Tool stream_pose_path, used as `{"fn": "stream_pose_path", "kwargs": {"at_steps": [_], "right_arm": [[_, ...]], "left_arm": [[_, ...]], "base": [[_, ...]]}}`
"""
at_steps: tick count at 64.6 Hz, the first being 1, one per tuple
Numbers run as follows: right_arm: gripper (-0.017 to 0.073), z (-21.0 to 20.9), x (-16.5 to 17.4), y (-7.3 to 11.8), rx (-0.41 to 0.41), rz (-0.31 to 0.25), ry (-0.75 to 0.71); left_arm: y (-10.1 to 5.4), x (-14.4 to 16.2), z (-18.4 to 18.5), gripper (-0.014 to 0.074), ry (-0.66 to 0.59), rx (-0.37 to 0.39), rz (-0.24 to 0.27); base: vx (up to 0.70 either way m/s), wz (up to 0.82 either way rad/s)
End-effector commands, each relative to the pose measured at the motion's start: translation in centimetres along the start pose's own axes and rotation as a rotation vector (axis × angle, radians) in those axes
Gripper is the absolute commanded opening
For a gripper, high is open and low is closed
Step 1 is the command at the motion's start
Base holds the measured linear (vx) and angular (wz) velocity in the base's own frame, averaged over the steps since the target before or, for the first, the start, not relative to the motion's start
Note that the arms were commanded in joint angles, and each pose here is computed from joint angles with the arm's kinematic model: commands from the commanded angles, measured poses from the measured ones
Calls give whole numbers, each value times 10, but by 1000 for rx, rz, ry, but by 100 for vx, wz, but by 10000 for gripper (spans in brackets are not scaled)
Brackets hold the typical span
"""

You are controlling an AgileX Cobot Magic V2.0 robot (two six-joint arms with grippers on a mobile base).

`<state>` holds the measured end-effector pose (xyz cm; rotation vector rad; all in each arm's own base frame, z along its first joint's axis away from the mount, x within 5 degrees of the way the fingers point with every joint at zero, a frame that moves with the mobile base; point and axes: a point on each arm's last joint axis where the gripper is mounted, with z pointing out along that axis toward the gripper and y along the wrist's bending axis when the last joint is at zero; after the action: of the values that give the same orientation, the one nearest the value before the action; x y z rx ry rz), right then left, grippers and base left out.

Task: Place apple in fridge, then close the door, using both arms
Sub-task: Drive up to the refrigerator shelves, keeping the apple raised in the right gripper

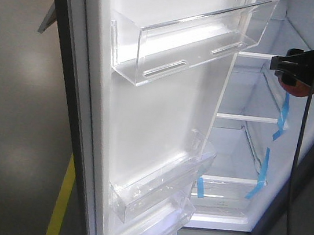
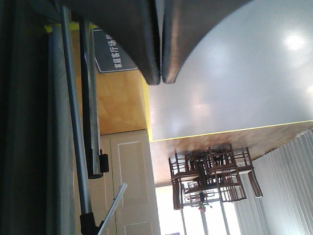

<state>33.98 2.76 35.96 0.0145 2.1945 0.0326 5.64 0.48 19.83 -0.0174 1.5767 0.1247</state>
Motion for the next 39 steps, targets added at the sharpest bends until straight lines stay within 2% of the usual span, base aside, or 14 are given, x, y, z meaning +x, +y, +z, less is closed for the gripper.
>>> {"fn": "stream_pose_path", "kwargs": {"at_steps": [1, 39], "right_arm": [[-8, -22, -20, -1, -7, -14, -141], [-8, -22, -20, -1, -7, -14, -140]], "left_arm": [[1, 2, 0, -5, -56, -12, -10], [1, 2, 0, -5, -56, -12, -10]], "base": [[0, 0], [0, 0]]}}
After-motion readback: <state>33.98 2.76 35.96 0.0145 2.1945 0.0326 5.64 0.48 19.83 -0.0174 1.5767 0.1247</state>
